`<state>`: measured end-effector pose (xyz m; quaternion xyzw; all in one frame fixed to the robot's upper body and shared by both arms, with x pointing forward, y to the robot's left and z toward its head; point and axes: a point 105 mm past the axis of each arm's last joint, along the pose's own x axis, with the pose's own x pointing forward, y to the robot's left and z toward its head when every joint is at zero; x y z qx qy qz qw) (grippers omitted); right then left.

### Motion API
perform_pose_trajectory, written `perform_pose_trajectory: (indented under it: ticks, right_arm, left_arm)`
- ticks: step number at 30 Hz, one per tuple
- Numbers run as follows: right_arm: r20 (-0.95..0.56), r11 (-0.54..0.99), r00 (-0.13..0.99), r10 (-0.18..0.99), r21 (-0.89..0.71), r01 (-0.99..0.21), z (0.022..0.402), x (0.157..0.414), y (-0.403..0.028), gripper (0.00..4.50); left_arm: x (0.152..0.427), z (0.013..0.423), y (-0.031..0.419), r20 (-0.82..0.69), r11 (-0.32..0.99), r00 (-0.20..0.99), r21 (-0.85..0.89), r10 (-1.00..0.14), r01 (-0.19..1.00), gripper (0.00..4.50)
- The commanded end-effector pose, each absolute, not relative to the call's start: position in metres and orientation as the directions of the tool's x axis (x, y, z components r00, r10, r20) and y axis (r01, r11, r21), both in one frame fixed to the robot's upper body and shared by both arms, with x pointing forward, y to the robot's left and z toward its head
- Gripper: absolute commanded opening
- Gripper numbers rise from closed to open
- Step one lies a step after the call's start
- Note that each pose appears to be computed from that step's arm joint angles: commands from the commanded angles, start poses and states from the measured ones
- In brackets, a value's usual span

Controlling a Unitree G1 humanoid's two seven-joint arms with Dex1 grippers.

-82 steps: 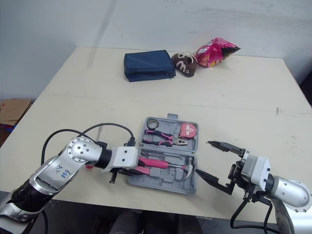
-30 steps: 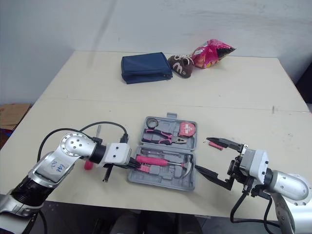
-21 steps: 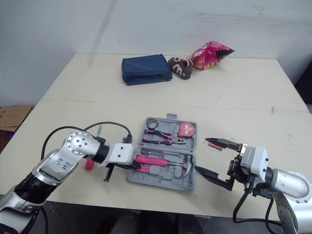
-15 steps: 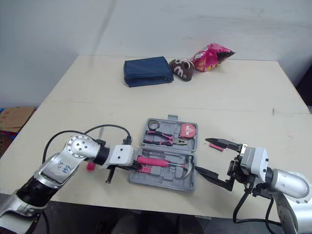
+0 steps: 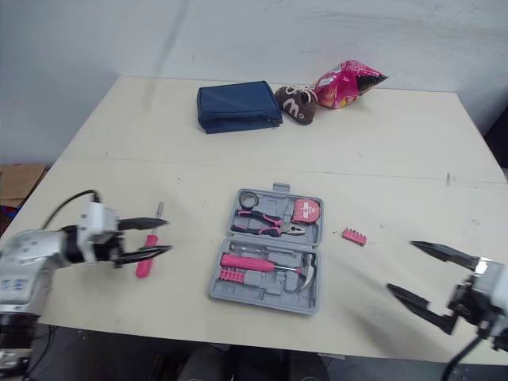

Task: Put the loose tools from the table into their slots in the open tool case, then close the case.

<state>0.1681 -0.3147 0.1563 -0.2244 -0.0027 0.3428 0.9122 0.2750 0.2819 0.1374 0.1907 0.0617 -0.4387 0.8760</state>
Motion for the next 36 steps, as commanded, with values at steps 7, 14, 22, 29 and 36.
perform_pose_trajectory:
  ticks: [7,14,22,29,36]
  right_arm:
    - [-0.167,0.806,0.937,0.308,-0.477,-0.350,0.141,0.124,-0.404,4.50]
    - [-0.181,0.844,0.959,0.219,-0.459,-0.279,0.128,0.110,-0.427,4.50]
    - [-0.158,0.825,0.887,0.433,-0.327,-0.461,0.126,0.160,-0.363,4.50]
    - [-0.249,0.770,0.808,0.533,-0.252,-0.586,0.122,0.209,-0.305,4.50]
    - [-0.270,0.675,0.705,0.656,-0.210,-0.708,0.109,0.247,-0.277,4.50]
  left_arm:
    - [0.217,0.120,0.390,-0.321,0.812,0.843,0.268,-0.431,0.518,4.42]
    - [0.230,0.133,0.379,-0.235,0.809,0.854,0.281,-0.464,0.517,4.42]
    - [0.264,0.161,0.300,-0.177,0.620,0.688,0.320,-0.703,0.716,4.42]
    - [0.257,0.175,0.206,-0.176,0.300,0.345,0.239,-0.922,0.923,4.42]
    - [0.236,0.182,0.141,-0.180,-0.002,0.041,0.229,-0.983,0.973,4.42]
